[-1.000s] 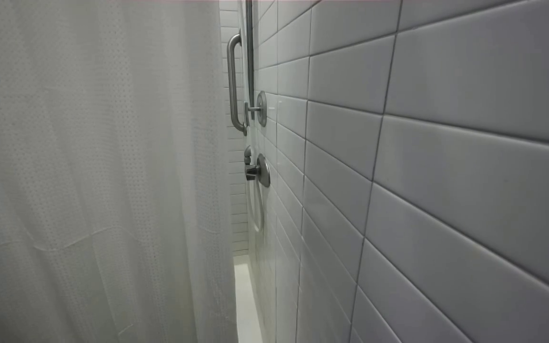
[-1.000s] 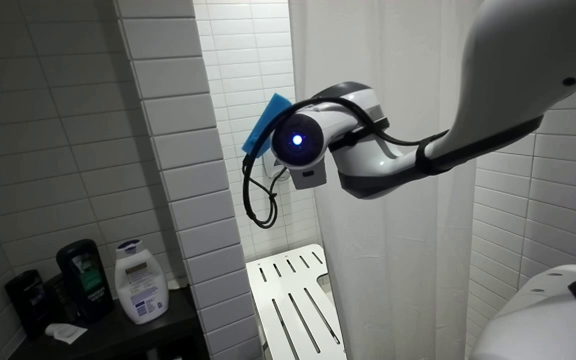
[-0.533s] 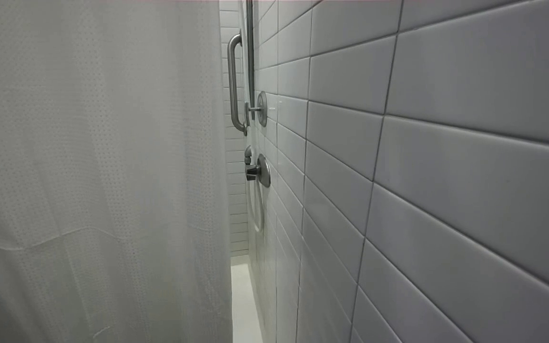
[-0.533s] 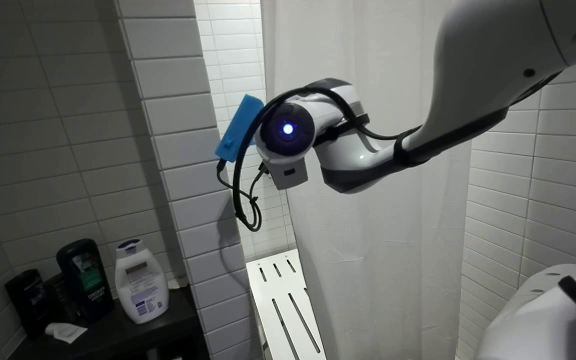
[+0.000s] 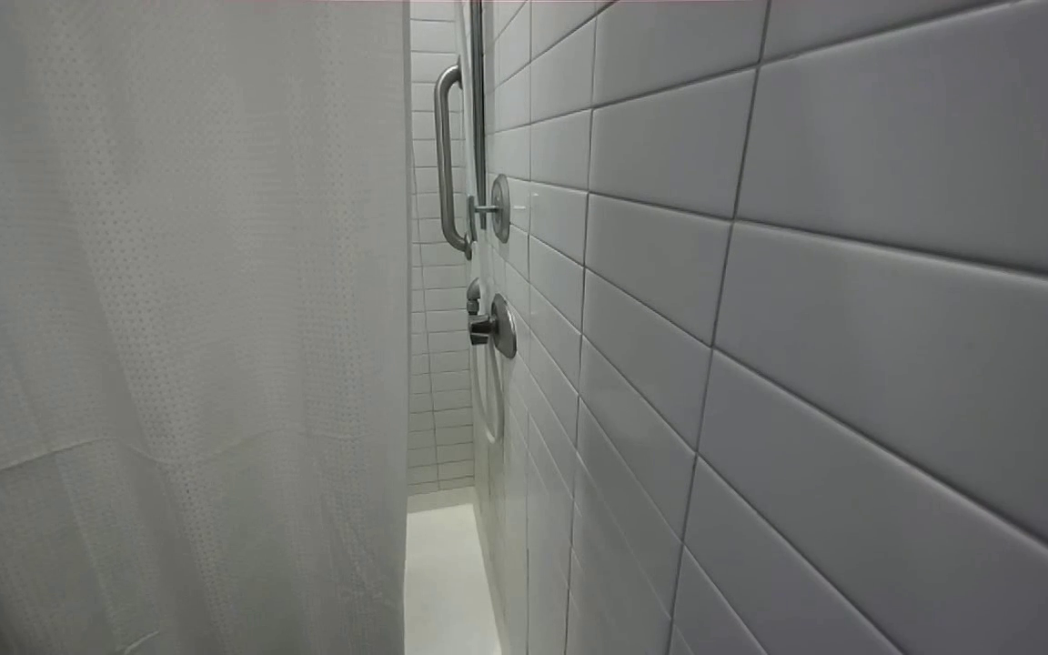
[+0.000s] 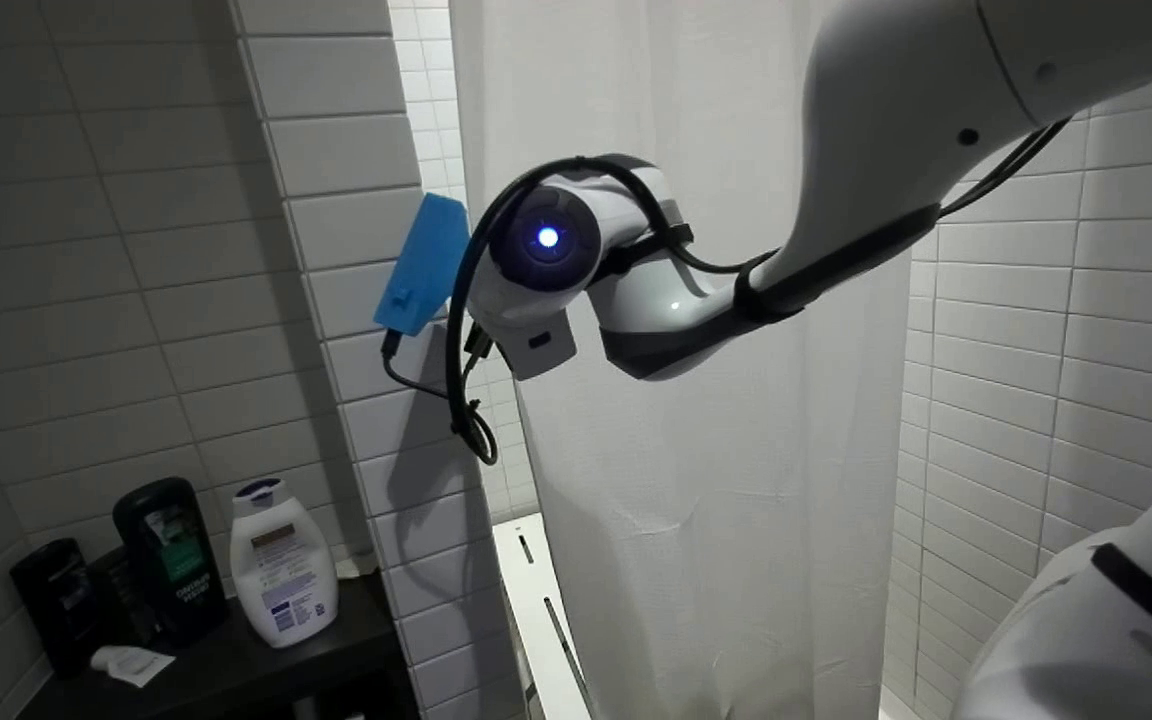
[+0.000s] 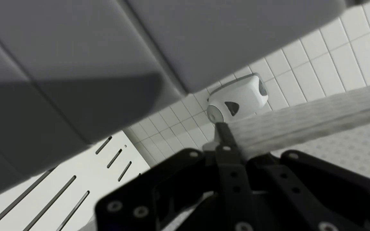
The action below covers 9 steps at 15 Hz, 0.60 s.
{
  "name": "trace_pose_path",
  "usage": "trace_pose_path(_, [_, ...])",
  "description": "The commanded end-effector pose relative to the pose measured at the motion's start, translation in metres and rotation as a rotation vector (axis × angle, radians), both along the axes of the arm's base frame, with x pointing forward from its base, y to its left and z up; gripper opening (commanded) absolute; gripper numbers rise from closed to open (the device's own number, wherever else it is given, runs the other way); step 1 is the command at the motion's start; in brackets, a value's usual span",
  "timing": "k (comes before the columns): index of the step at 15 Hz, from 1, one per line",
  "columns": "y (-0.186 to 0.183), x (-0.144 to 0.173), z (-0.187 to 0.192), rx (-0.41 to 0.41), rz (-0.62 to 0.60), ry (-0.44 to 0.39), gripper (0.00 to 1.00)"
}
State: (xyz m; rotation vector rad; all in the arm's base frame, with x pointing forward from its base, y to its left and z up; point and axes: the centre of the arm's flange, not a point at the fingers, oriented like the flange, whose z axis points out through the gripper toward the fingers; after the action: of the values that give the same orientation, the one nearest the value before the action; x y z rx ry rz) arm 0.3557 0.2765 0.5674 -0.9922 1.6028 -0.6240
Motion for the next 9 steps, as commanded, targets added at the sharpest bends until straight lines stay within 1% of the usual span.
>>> trace_pose_path(1, [0.021,-0.005,-0.019,-0.04,0.099,0.099,0.31])
trace_pose_path(2, [0.025,-0.01,-0.024,-0.047,0.118,0.118,0.36])
trace_pose_path(4, [0.027,-0.017,-0.035,-0.065,0.148,0.149,0.51])
trace_pose_path(9, [0.02,-0.022,-0.038,-0.103,0.158,0.168,0.79])
